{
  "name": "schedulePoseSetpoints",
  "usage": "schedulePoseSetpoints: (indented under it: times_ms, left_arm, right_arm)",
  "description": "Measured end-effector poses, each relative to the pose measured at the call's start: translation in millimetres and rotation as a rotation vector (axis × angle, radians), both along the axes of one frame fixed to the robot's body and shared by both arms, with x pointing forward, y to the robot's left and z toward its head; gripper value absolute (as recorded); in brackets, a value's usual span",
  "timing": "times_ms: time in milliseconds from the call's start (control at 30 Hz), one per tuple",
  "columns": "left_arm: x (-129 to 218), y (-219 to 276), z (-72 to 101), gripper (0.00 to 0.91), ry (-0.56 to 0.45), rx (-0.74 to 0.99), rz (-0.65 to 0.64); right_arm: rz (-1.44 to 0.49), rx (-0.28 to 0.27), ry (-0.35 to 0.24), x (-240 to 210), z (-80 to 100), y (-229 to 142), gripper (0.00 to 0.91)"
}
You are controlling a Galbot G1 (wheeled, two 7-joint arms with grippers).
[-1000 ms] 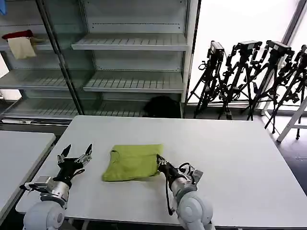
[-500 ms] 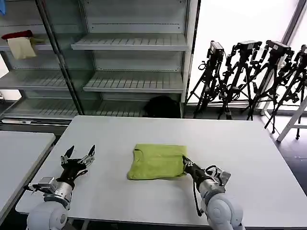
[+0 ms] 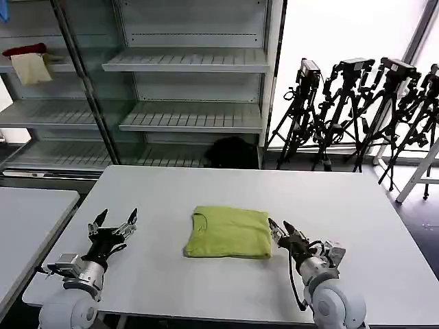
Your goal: Fold and organize the clothes.
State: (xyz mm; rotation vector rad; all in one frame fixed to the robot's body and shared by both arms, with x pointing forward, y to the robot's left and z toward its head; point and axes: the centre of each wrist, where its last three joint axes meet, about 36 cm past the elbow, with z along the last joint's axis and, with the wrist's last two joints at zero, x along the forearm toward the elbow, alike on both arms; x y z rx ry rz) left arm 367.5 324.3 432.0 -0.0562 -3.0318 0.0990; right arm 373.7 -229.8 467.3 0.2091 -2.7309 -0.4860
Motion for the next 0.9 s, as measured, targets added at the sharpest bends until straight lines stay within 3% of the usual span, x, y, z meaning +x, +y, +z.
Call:
schedulePoseSetpoints:
  times_ms: [167, 400, 500, 667, 900]
  left_arm:
    - [0.6, -0.1, 1.0, 0.907, -0.003, -0.005, -0.005]
    - [1.0, 2.8, 3.2, 0.907, -0.013, -0.009, -0.012]
    - [2.3, 2.2, 4.2, 0.907, -0.017, -0.012, -0.016]
    - [4.5, 0.1, 5.0, 0.907, -0.023, -0.018, -0.025]
    - [6.2, 1.6, 2.0, 0.907, -0.017, -0.021, -0.033]
  right_arm:
    - [-0.027, -0.175, -0.056, -6.8, 4.1, -24.2, 0.907]
    - [-0.113, -0.519, -0.184, -7.4, 9.3, -81.1, 0.907]
    - [-0.151, -0.616, -0.221, -5.4, 8.3, -103.4, 0.907]
    - [-0.186, -0.706, -0.247, -5.3, 3.9, -130.9, 0.907]
    - [-0.205, -0.762, -0.260, -8.6, 7.3, -157.0, 0.907]
